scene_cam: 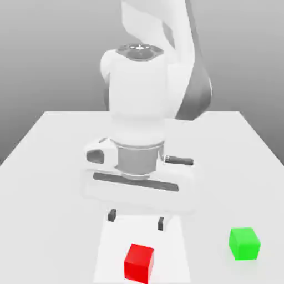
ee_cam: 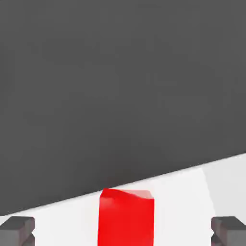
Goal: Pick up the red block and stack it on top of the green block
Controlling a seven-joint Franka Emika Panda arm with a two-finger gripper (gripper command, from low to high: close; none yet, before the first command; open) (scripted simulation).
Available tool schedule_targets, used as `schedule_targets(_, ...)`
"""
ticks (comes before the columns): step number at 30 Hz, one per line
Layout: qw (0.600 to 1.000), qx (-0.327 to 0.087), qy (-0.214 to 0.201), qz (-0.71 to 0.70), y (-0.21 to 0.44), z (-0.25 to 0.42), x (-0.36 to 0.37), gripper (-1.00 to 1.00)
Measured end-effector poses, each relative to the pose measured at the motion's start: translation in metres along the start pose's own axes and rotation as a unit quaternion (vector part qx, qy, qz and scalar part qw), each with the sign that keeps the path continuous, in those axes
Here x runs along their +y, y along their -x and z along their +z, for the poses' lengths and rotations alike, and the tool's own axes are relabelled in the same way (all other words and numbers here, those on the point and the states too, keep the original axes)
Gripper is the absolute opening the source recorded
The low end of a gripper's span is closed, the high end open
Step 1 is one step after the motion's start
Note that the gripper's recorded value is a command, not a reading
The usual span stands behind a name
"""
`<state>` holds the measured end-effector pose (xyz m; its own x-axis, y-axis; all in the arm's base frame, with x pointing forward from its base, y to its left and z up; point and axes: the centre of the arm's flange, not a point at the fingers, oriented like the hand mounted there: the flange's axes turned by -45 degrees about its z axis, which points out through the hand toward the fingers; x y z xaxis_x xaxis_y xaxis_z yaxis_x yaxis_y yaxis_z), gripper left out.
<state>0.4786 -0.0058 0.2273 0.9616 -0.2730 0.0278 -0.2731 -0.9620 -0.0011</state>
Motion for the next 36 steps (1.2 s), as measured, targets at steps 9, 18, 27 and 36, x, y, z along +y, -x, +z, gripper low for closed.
schedule_targets(9,1.000,-0.014,0.000,0.005,0.007,0.078,0.001,-1.00)
schedule_targets(18,1.000,-0.014,0.000,0.002,0.006,0.025,-0.003,-1.00)
schedule_targets(27,0.982,-0.014,-0.004,-0.190,0.117,-0.019,-0.196,-1.00)
schedule_targets(36,0.978,-0.013,-0.003,-0.210,0.135,0.037,-0.213,1.00)
